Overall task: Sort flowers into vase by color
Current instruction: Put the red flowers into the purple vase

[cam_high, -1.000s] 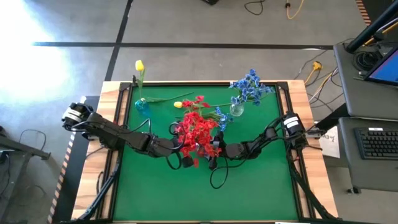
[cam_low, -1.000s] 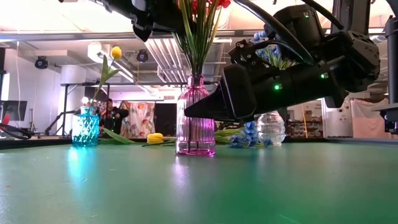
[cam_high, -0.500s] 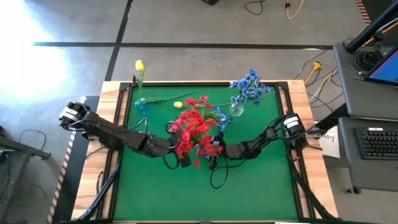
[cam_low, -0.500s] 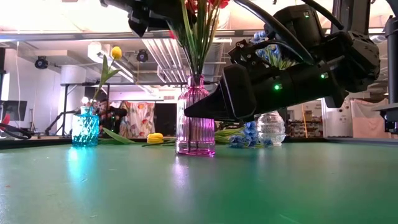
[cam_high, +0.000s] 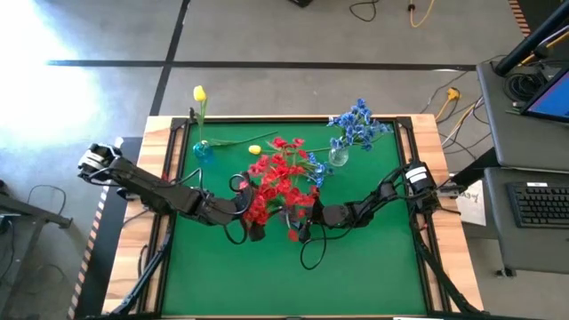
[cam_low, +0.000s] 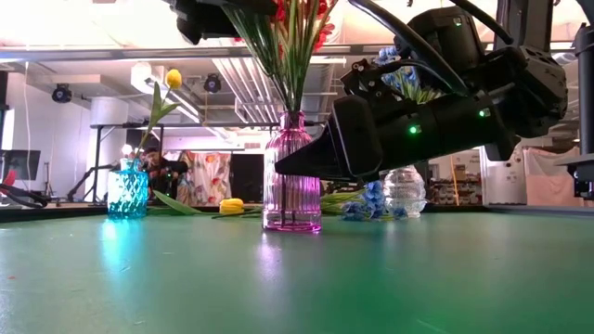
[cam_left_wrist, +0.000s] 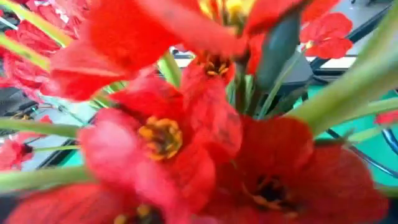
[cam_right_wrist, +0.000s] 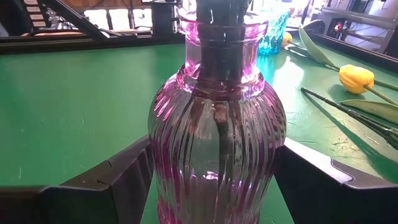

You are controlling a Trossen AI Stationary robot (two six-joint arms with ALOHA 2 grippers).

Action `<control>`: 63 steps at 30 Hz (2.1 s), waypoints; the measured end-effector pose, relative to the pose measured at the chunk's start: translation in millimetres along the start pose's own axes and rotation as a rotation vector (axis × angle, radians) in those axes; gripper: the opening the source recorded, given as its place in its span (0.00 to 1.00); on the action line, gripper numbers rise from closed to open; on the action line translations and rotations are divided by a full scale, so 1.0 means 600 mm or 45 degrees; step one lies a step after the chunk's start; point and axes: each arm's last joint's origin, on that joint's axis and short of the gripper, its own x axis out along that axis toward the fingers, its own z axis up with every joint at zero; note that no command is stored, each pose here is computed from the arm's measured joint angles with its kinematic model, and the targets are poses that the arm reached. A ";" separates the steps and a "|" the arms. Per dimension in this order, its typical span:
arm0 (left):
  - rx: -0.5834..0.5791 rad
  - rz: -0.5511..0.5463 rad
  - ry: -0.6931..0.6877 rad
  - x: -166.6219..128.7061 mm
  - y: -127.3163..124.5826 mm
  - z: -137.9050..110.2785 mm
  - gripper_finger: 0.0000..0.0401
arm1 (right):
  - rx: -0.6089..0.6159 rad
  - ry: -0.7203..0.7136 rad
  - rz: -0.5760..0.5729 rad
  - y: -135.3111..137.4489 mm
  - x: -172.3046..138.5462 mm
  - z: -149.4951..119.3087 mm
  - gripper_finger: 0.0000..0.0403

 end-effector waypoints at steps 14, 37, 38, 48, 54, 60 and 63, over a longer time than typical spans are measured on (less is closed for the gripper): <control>-0.040 -0.034 0.012 -0.040 0.014 0.015 0.71 | 0.013 0.000 -0.001 0.000 0.000 0.000 0.70; 0.143 -0.019 0.407 -0.130 -0.008 0.035 0.71 | 0.019 0.000 -0.001 0.000 0.000 0.000 0.70; 0.124 -0.006 0.365 -0.126 -0.013 0.027 0.71 | 0.016 0.000 -0.001 0.000 0.000 0.000 0.70; -0.082 0.125 -0.063 -0.083 -0.024 -0.067 0.71 | 0.014 0.000 0.000 0.000 0.000 0.000 0.70; -0.133 0.126 -0.339 -0.068 -0.021 -0.084 0.71 | 0.015 -0.005 0.001 0.000 0.000 0.001 0.70; -0.137 0.128 -0.356 -0.035 -0.022 -0.095 0.68 | 0.015 -0.006 0.000 0.000 0.000 0.001 0.70; -0.098 0.147 -0.351 -0.020 -0.027 -0.094 0.65 | 0.018 -0.007 -0.003 0.000 0.000 0.001 0.70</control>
